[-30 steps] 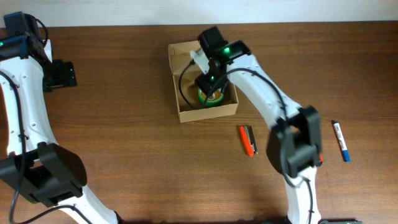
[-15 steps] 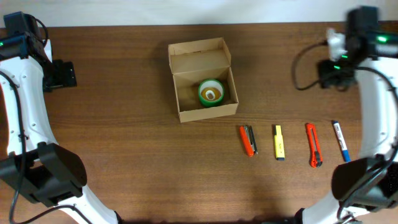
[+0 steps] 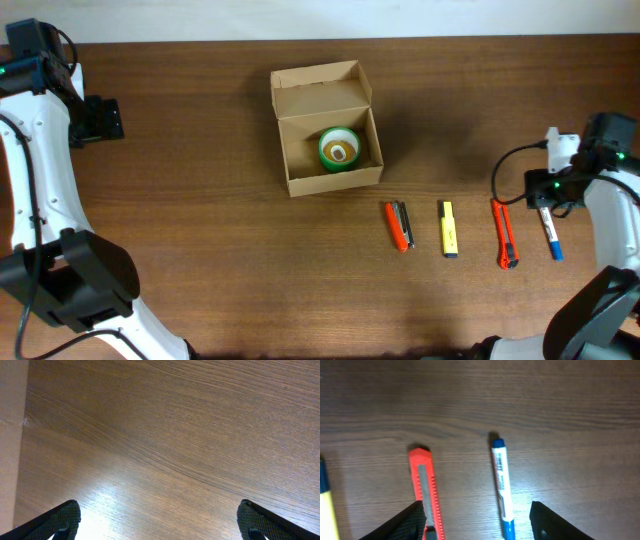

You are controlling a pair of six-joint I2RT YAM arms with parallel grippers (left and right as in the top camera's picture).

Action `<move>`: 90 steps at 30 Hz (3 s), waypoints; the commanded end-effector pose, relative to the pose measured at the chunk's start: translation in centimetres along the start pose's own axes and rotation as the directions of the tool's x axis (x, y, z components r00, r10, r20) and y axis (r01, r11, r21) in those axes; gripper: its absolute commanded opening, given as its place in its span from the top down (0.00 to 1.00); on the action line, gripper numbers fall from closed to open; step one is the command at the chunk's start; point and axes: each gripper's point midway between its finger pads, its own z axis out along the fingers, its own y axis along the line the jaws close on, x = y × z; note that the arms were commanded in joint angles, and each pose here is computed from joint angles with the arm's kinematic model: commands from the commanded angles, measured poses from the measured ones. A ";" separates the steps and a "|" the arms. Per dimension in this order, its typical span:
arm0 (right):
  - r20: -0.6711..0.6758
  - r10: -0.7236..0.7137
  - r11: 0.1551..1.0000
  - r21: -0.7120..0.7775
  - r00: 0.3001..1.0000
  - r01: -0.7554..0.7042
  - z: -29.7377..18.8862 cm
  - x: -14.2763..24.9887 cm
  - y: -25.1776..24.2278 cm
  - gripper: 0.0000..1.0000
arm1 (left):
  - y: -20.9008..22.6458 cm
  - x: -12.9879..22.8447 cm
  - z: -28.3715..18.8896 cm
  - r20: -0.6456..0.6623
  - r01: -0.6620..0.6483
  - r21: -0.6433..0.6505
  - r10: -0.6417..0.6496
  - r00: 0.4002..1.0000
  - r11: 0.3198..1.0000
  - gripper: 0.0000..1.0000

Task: Pack container
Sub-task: 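Move the right gripper to the blue-capped marker and grasp it, then place the marker into the box and withdraw the right gripper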

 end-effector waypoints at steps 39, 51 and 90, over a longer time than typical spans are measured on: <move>-0.227 -0.020 0.999 -0.043 0.974 0.011 7.6 5.6 -3.4 0.45 | -0.1 0.2 0.6 -0.015 0.009 0.006 -0.009 1.000 1.000 0.00; -0.266 -0.023 0.998 -0.068 0.964 0.005 9.5 6.4 -2.9 0.87 | -0.1 0.2 0.6 -0.015 0.009 0.006 -0.009 1.000 1.000 0.00; 0.525 -0.836 0.158 -0.045 0.158 0.986 -16.5 -13.3 37.4 0.96 | -0.1 0.2 0.6 -0.015 0.009 0.006 -0.009 1.000 1.000 0.00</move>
